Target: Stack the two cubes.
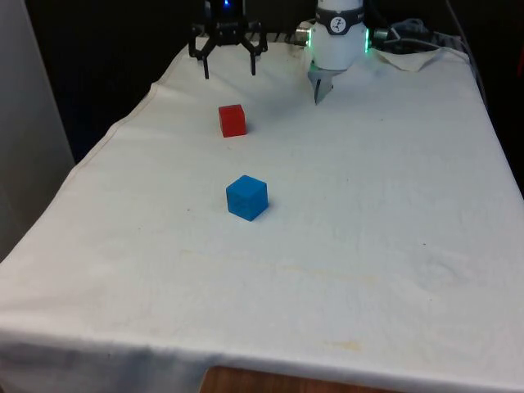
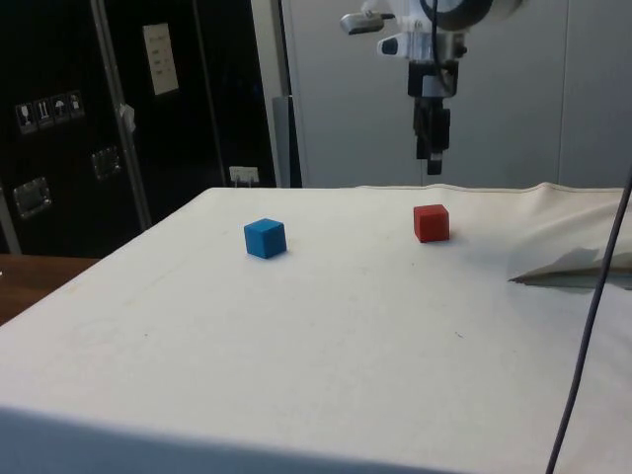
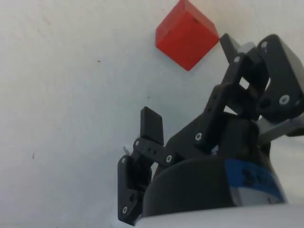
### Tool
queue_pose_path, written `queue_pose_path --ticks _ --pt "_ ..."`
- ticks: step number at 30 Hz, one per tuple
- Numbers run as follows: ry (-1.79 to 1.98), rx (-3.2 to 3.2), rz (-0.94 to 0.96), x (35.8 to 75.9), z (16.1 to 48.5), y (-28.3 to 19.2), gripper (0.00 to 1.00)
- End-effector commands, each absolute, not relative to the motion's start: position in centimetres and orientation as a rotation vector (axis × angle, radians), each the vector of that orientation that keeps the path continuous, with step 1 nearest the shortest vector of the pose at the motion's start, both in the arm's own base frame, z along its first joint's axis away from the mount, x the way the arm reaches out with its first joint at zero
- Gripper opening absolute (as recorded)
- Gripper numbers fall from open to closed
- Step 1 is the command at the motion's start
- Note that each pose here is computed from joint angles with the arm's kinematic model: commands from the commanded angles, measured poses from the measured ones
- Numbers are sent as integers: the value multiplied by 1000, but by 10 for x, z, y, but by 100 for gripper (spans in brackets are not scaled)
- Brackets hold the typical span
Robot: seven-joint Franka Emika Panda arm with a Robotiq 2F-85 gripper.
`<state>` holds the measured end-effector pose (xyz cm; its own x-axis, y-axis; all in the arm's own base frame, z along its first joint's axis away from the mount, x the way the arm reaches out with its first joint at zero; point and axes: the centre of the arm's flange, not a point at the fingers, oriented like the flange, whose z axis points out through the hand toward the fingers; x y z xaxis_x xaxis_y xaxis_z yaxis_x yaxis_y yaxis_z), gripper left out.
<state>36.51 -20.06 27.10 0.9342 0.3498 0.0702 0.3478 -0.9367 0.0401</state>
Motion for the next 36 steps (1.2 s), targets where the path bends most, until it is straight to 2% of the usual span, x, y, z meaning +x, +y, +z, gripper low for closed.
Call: queue_pose_path --ticks 1,15,36 --pt "559 3050 128 364 267 -201 100" --pt "593 2995 105 360 231 -195 100" --pt "600 2903 110 358 195 -195 100"
